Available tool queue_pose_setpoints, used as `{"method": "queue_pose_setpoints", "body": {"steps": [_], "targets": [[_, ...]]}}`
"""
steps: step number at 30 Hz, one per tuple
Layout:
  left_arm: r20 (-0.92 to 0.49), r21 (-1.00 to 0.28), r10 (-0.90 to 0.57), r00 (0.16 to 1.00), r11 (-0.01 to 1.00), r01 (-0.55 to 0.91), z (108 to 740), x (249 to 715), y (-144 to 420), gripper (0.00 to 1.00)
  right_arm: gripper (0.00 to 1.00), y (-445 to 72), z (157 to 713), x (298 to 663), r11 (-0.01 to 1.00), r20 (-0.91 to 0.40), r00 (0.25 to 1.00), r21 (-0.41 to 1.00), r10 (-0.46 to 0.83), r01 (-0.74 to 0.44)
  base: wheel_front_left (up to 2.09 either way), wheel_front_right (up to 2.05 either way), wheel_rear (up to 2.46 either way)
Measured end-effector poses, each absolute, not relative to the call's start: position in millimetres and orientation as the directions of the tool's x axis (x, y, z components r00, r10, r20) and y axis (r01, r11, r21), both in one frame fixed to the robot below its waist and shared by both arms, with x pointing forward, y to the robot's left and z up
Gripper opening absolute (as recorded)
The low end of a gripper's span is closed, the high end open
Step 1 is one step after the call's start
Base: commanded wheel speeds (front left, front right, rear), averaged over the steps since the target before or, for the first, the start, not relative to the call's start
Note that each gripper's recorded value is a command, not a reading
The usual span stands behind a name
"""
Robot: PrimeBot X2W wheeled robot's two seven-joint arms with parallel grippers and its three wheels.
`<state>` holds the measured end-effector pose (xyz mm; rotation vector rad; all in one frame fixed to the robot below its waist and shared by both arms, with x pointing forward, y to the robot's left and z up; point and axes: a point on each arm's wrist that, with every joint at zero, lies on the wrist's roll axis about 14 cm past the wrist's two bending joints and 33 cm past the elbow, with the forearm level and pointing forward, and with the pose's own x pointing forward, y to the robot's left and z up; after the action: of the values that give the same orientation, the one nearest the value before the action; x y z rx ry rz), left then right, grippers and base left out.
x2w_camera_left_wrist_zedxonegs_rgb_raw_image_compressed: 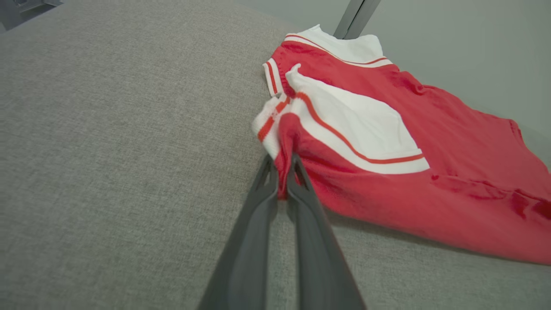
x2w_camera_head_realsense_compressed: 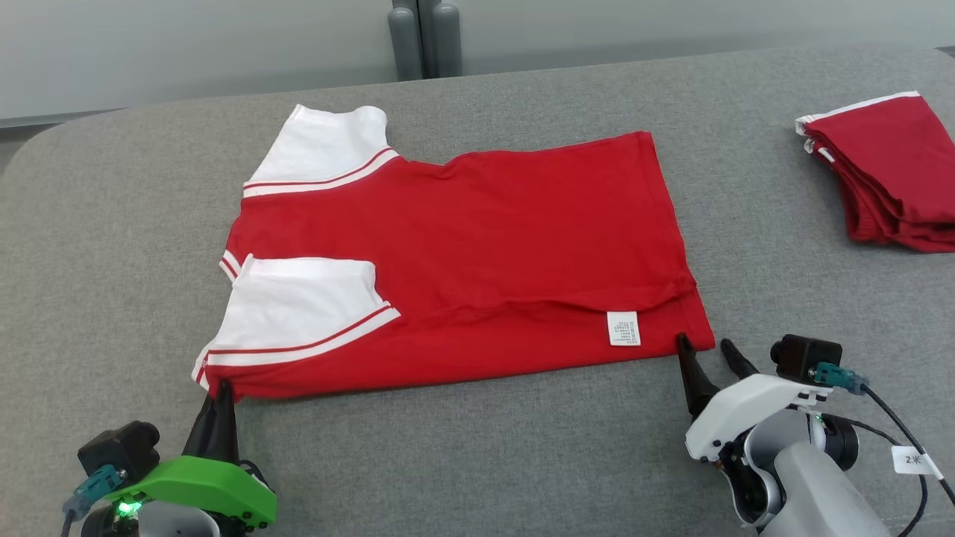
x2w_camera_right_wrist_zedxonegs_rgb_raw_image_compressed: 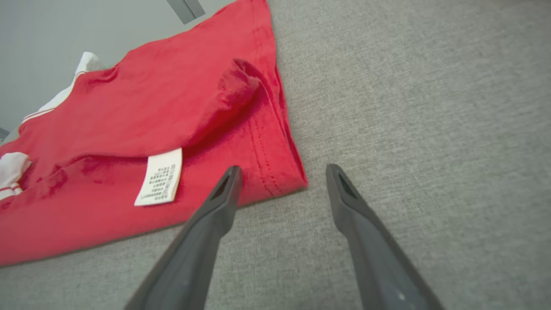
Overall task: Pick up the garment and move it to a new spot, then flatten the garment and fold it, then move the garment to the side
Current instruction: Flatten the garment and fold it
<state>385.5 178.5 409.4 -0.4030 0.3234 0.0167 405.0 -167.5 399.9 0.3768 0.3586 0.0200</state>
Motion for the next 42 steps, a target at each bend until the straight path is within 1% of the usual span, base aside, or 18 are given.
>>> {"method": "queue_pose_setpoints", "body": {"steps": [1, 2, 3, 4, 6, 8, 9, 12, 13, 14, 20, 24, 29, 34, 38, 42], "targets": [[-0.308, -0.383, -0.047, 0.950, 0.920, -0.078, 411, 385, 179, 0.00, 1.00, -165, 397, 406, 0.931, -0.355, 0.930, 0.362, 0.093, 0.045, 0.00, 0.00, 0.00], [-0.303, -0.384, -0.047, 0.952, 0.920, -0.077, 413, 385, 179, 0.00, 0.96, -163, 394, 406, 0.932, -0.370, 0.923, 0.359, 0.102, 0.041, 0.00, 0.00, 0.00], [-0.299, -0.383, -0.047, 0.953, 0.921, -0.074, 414, 385, 179, 0.00, 0.80, -161, 392, 407, 0.933, -0.380, 0.919, 0.357, 0.107, 0.039, 0.00, 0.00, 0.00], [-0.293, -0.383, -0.047, 0.955, 0.921, -0.073, 416, 385, 179, 0.00, 0.52, -160, 390, 408, 0.934, -0.392, 0.913, 0.354, 0.114, 0.035, 0.00, 0.00, 0.00], [-0.282, -0.384, -0.048, 0.958, 0.921, -0.067, 419, 385, 178, 0.00, 0.40, -157, 389, 410, 0.935, -0.405, 0.906, 0.353, 0.122, 0.031, 0.00, 0.00, 0.00], [-0.275, -0.385, -0.051, 0.960, 0.921, -0.061, 421, 386, 177, 0.00, 0.35, -156, 388, 412, 0.935, -0.412, 0.902, 0.353, 0.128, 0.029, 0.00, 0.00, 0.00], [-0.272, -0.386, -0.053, 0.961, 0.921, -0.059, 422, 386, 176, 0.00, 0.29, -155, 388, 412, 0.935, -0.418, 0.899, 0.354, 0.131, 0.028, 0.00, 0.00, 0.00], [-0.266, -0.387, -0.059, 0.962, 0.921, -0.051, 424, 387, 174, 0.00, 0.19, -155, 387, 413, 0.936, -0.428, 0.894, 0.352, 0.133, 0.029, 0.00, 0.00, 0.00], [-0.261, -0.387, -0.060, 0.964, 0.921, -0.048, 425, 388, 174, 0.00, 0.04, -155, 387, 413, 0.936, -0.428, 0.894, 0.351, 0.132, 0.030, 0.00, 0.00, 0.00], [-0.257, -0.387, -0.062, 0.964, 0.921, -0.043, 426, 389, 173, 0.00, 0.00, -156, 388, 415, 0.936, -0.425, 0.896, 0.350, 0.129, 0.031, 0.00, 0.00, 0.00], [-0.198, -0.372, -0.080, 0.977, 0.928, 0.001, 443, 395, 170, 0.00, 0.00, -162, 404, 421, 0.928, -0.365, 0.925, 0.371, 0.104, 0.042, 0.00, 0.00, 0.00], [-0.106, -0.376, -0.100, 0.989, 0.925, 0.053, 472, 401, 166, 0.00, 0.00, -166, 431, 429, 0.907, -0.278, 0.956, 0.421, 0.096, 0.031, 0.00, 0.00, 0.00], [-0.067, -0.364, -0.134, 0.989, 0.926, 0.101, 491, 392, 161, 0.00, 0.00, -184, 442, 414, 0.901, -0.264, 0.961, 0.432, 0.088, 0.036, 0.00, 0.00, 0.00], [-0.126, -0.363, -0.169, 0.978, 0.925, 0.113, 483, 370, 154, 0.00, 0.00, -186, 435, 388, 0.897, -0.317, 0.942, 0.439, 0.107, 0.046, 0.00, 0.00, 0.00], [-0.226, -0.372, -0.163, 0.960, 0.926, 0.069, 462, 345, 157, 0.00, 0.00, -193, 422, 364, 0.897, -0.378, 0.921, 0.433, 0.097, 0.083, 0.00, 0.00, 0.00], [-0.300, -0.388, -0.156, 0.941, 0.921, 0.029, 445, 327, 158, 0.00, 0.00, -192, 417, 350, 0.891, -0.409, 0.907, 0.442, 0.096, 0.105, 0.00, 0.00, 0.00]]}}
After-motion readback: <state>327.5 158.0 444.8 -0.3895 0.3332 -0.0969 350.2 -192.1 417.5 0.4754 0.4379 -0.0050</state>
